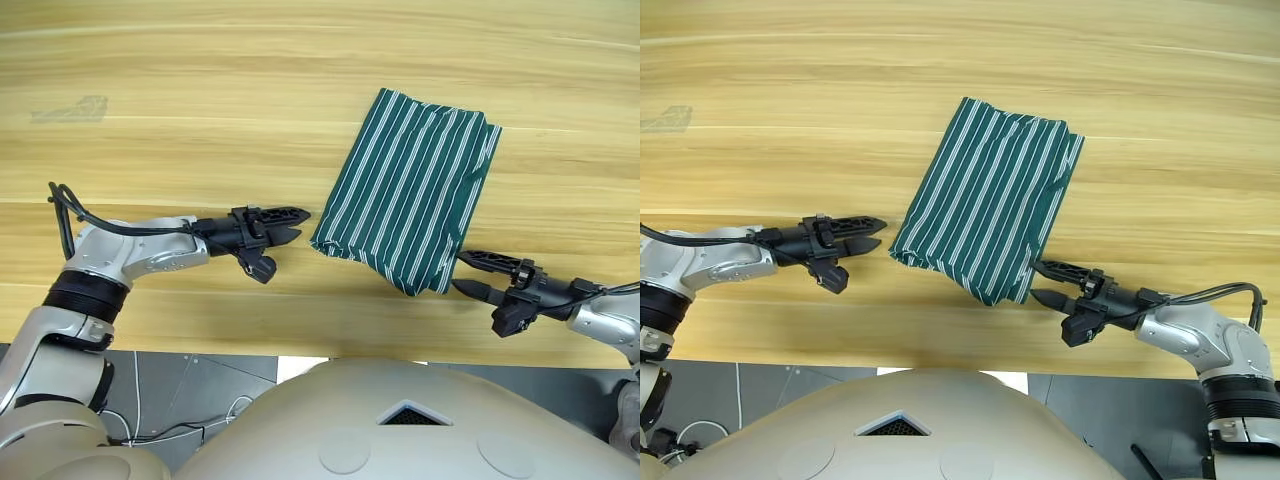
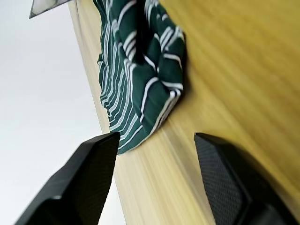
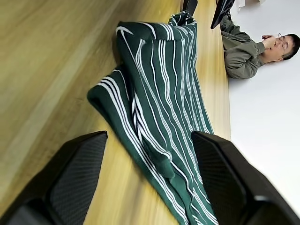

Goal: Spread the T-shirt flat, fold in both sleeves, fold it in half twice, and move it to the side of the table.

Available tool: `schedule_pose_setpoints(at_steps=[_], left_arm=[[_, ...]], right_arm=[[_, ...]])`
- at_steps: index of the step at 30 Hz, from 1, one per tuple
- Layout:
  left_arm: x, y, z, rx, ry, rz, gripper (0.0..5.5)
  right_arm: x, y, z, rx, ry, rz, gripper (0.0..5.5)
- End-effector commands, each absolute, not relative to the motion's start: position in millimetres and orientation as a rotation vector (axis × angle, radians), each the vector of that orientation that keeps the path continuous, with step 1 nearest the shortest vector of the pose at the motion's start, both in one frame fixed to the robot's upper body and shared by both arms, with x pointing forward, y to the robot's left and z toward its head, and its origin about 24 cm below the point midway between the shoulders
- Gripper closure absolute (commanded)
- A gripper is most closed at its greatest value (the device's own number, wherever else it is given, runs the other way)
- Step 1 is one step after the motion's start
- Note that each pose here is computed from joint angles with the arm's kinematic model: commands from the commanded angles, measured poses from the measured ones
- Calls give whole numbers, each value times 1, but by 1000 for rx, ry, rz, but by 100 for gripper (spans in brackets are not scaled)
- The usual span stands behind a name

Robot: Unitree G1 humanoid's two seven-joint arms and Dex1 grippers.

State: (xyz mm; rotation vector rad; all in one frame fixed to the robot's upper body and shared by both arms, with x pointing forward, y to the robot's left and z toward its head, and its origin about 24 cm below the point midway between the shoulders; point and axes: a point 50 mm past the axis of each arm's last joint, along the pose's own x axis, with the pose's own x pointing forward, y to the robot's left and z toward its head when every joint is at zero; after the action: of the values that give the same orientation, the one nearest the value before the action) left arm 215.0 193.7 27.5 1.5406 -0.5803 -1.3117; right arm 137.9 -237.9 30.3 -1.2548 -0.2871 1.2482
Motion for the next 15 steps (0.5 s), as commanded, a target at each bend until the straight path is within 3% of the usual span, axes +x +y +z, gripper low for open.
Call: schedule_pose_setpoints(at_steps=[1,14,15], left_arm=[[201,180,6,1507,-555,-1467,252],[199,170,-10,1510,-527,-1561,252],[199,171,-11,1513,-521,-1564,274]], right_arm=[[138,-237,26,-1231,-255,1268,215],[153,-214,14,-1202,-244,1357,215],[152,-213,12,-1201,-230,1366,212]])
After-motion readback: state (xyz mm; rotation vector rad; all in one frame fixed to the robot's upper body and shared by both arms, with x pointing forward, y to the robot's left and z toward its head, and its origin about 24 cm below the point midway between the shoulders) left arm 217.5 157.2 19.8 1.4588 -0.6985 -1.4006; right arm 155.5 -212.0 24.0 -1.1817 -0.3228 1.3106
